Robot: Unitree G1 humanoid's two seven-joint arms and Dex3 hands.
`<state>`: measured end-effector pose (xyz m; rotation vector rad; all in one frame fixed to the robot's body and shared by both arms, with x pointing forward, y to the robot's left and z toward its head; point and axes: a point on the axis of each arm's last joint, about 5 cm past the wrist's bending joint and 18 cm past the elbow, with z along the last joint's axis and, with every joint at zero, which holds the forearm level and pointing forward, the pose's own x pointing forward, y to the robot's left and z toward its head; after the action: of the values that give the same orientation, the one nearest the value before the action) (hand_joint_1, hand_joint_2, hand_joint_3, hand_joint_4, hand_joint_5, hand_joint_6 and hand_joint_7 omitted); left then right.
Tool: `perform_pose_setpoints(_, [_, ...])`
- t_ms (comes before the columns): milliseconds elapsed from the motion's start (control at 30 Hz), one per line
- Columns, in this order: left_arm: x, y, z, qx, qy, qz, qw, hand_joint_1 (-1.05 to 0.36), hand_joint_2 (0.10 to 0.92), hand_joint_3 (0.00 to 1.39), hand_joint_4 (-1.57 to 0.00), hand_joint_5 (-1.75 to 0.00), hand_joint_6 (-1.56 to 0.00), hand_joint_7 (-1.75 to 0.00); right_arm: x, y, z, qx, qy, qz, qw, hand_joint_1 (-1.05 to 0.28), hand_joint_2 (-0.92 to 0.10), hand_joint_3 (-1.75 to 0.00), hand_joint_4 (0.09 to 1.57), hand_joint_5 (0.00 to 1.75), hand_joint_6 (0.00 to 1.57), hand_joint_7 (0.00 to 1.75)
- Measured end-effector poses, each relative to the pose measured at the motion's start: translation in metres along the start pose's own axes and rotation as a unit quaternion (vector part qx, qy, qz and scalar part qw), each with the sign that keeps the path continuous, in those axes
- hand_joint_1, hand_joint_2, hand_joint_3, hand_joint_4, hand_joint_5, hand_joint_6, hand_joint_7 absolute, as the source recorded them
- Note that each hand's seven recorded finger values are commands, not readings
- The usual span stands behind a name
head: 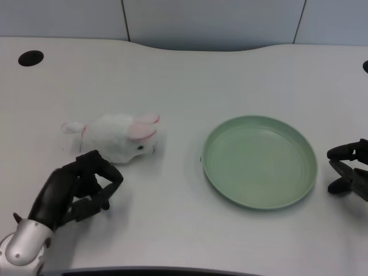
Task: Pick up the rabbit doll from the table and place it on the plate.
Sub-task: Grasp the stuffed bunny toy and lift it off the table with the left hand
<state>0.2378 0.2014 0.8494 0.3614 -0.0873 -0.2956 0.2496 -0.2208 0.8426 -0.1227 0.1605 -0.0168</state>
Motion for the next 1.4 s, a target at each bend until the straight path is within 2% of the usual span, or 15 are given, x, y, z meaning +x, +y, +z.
perform_pose_setpoints(67, [0.004, 0.007, 0.010, 0.110, -0.024, -0.015, 0.994, -0.49, 0.921, 0.28, -0.65, -0.71, -0.79, -0.20, 0.0000, 0.0007, -0.0001, 0.0007, -0.0001, 0.0006, 1.00000, -0.83, -0.92, -0.07, 0.84, 1.13, 0.58, 1.07])
perform_pose_setpoints(100, [0.006, 0.010, 0.014, 0.164, -0.035, -0.023, 0.986, -0.49, 0.921, 0.26, -0.66, -0.61, -0.79, -0.14, 0.0000, 0.0008, -0.0001, 0.0009, -0.0001, 0.0007, 1.00000, -0.83, -0.92, -0.07, 0.84, 1.13, 0.58, 1.08])
perform_pose_setpoints(133, [0.009, 0.014, 0.019, 0.218, -0.047, -0.031, 0.974, -0.53, 0.921, 0.23, -0.60, -0.49, -0.72, -0.06, 0.0001, 0.0009, -0.0001, 0.0012, -0.0002, 0.0007, 1.00000, -0.83, -0.92, -0.07, 0.85, 1.13, 0.58, 1.09])
perform_pose_setpoints(200, [0.014, 0.022, 0.030, 0.327, -0.081, -0.042, 0.941, -0.56, 0.921, 0.20, -0.56, -0.41, -0.66, -0.02, 0.0000, 0.0014, 0.0000, 0.0024, -0.0014, 0.0003, 1.00000, -0.83, -0.92, -0.06, 0.86, 1.12, 0.58, 1.09])
perform_pose_setpoints(233, [0.018, 0.027, 0.037, 0.369, -0.097, -0.043, 0.923, -0.59, 0.921, 0.20, -0.48, -0.29, -0.58, -0.01, 0.0000, 0.0018, 0.0002, 0.0033, -0.0026, 0.0003, 0.99999, -0.82, -0.92, -0.06, 0.87, 1.12, 0.58, 1.10])
perform_pose_setpoints(333, [0.032, 0.040, 0.058, 0.433, -0.126, -0.031, 0.892, -0.63, 0.921, 0.16, -0.39, -0.17, -0.48, 0.00, 0.0000, 0.0035, 0.0003, 0.0064, -0.0040, 0.0013, 0.99997, -0.81, -0.92, -0.05, 0.89, 1.11, 0.57, 1.10])
perform_pose_setpoints(400, [0.038, 0.042, 0.068, 0.454, -0.137, -0.028, 0.880, -0.64, 0.921, 0.14, -0.36, -0.14, -0.46, 0.00, 0.0001, 0.0055, 0.0005, 0.0091, -0.0058, 0.0027, 0.99994, -0.80, -0.92, -0.05, 0.89, 1.10, 0.56, 1.11])
perform_pose_setpoints(433, [0.041, 0.043, 0.072, 0.463, -0.141, -0.029, 0.874, -0.69, 0.921, 0.12, -0.31, -0.11, -0.39, 0.00, -0.0001, 0.0062, 0.0002, 0.0102, -0.0060, 0.0028, 0.99993, -0.81, -0.92, -0.05, 0.90, 1.10, 0.56, 1.11])
perform_pose_setpoints(500, [0.046, 0.042, 0.079, 0.482, -0.145, -0.039, 0.863, -0.77, 0.921, 0.11, -0.23, -0.05, -0.29, 0.00, -0.0009, 0.0069, -0.0009, 0.0113, -0.0042, 0.0007, 0.99993, -0.83, -0.92, -0.05, 0.90, 1.10, 0.56, 1.11])
perform_pose_setpoints(567, [0.052, 0.043, 0.088, 0.501, -0.143, -0.055, 0.852, -0.83, 0.921, 0.10, -0.15, -0.01, -0.22, 0.00, -0.0016, 0.0070, -0.0019, 0.0116, -0.0027, 0.0001, 0.99993, -0.84, -0.92, -0.06, 0.89, 1.08, 0.56, 1.11])
perform_pose_setpoints(767, [0.070, 0.045, 0.109, 0.531, -0.133, -0.083, 0.833, -0.92, 0.921, 0.10, -0.05, 0.00, -0.13, 0.00, -0.0020, 0.0078, -0.0026, 0.0133, -0.0019, 0.0007, 0.99991, -0.84, -0.92, -0.06, 0.89, 1.08, 0.56, 1.11])
perform_pose_setpoints(933, [0.091, 0.041, 0.116, 0.564, -0.084, -0.137, 0.810, -0.98, 0.921, 0.13, 0.00, 0.00, -0.05, 0.00, -0.0027, 0.0077, -0.0032, 0.0135, -0.0011, 0.0011, 0.99991, -0.84, -0.92, -0.06, 0.89, 1.08, 0.56, 1.12])
perform_pose_setpoints(1133, [0.109, 0.028, 0.112, 0.578, -0.040, -0.184, 0.794, -0.98, 0.919, 0.07, 0.00, 0.00, -0.04, 0.00, -0.0036, 0.0064, -0.0037, 0.0170, -0.0014, 0.0005, 0.99985, -0.82, -0.92, -0.05, 0.90, 1.06, 0.57, 1.10])
perform_pose_setpoints(1233, [0.118, 0.020, 0.109, 0.581, 0.002, -0.201, 0.789, -1.00, 0.921, 0.05, 0.00, 0.00, -0.01, 0.00, -0.0040, 0.0057, -0.0037, 0.0146, -0.0011, -0.0027, 0.99989, -0.82, -0.92, -0.06, 0.89, 1.08, 0.54, 1.13])
perform_pose_setpoints(1400, [0.126, 0.011, 0.104, 0.592, 0.055, -0.218, 0.774, -1.03, 0.921, 0.06, 0.00, 0.00, 0.00, 0.00, -0.0045, 0.0050, -0.0036, 0.0127, -0.0024, -0.0031, 0.99991, -0.83, -0.92, -0.07, 0.87, 1.08, 0.54, 1.14])
